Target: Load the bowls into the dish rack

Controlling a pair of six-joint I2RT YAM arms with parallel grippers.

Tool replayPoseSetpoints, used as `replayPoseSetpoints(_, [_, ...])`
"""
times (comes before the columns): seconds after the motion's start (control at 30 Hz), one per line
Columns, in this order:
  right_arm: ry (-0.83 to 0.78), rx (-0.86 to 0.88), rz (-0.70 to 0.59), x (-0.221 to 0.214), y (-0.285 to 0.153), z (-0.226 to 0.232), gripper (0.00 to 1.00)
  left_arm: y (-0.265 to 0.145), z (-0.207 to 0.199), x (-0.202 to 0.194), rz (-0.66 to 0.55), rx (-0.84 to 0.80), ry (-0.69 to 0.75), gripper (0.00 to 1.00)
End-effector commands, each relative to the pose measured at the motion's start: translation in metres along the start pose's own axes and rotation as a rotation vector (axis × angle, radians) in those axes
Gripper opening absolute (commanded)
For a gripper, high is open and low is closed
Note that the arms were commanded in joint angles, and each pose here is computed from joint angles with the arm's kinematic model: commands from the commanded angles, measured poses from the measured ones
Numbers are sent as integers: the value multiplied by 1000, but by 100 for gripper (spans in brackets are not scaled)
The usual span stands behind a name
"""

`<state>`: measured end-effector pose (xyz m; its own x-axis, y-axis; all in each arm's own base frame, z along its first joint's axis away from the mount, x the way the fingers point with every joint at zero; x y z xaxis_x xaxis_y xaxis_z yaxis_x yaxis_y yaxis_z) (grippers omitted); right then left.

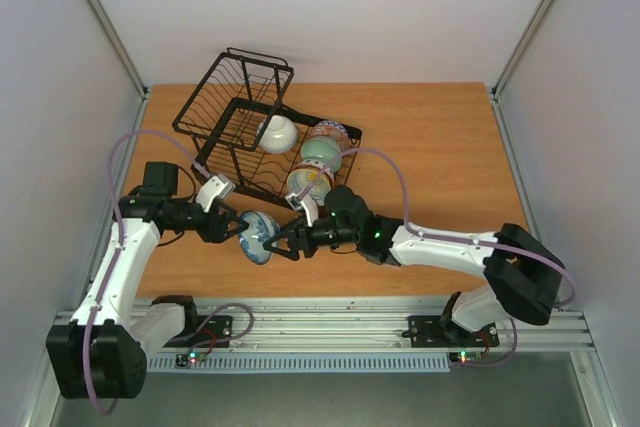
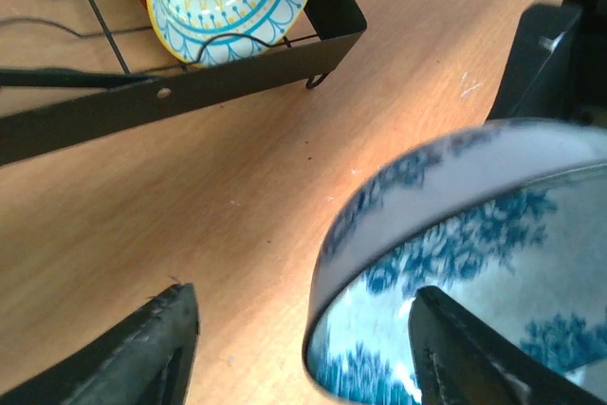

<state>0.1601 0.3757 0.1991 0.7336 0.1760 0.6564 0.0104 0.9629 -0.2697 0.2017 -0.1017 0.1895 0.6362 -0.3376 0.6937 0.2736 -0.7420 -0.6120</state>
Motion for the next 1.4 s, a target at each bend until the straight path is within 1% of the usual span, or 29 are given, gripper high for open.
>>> replayPoseSetpoints(0.0, [-225,-227,-16,30,-25,6,1,-7,4,14,-60,69,39,66])
replayPoseSetpoints(0.07, [-288,-347,8,37,-35,-2,1,-9,7,15,-73,100,46,70])
replayPoseSetpoints(0.17, [-357,-485,43,50,-41,-11,1,-11,8,17,-80,124,48,71])
replayPoseSetpoints(0.4, [-471,-696,69,84,-35,-32,1,-12,11,17,-82,153,46,72])
replayPoseSetpoints(0.57, [-557,-768,104,100,-20,-46,1,-13,12,18,-85,165,45,73])
replayPoseSetpoints(0.87, [-718,-852,202,109,6,-76,1,-14,12,18,-86,172,48,73])
replayPoseSetpoints(1.1, [-823,-907,199,126,12,-102,1,-14,12,17,-85,171,48,73])
replayPoseSetpoints(1.37, [-1032,-995,220,140,25,-133,1,-13,13,17,-83,169,45,74])
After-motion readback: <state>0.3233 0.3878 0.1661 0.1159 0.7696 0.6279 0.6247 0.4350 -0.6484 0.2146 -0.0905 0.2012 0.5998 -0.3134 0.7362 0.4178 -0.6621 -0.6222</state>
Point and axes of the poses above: each gripper's point midway between its finger pads, its own y axis out along the fingers, its own z axis along the line the jaws close on, x = y × z, the point moved 3 cm from there along -y, back along the fingers, and after that the axes turned 1 degree about y, right-handed, at the moved point
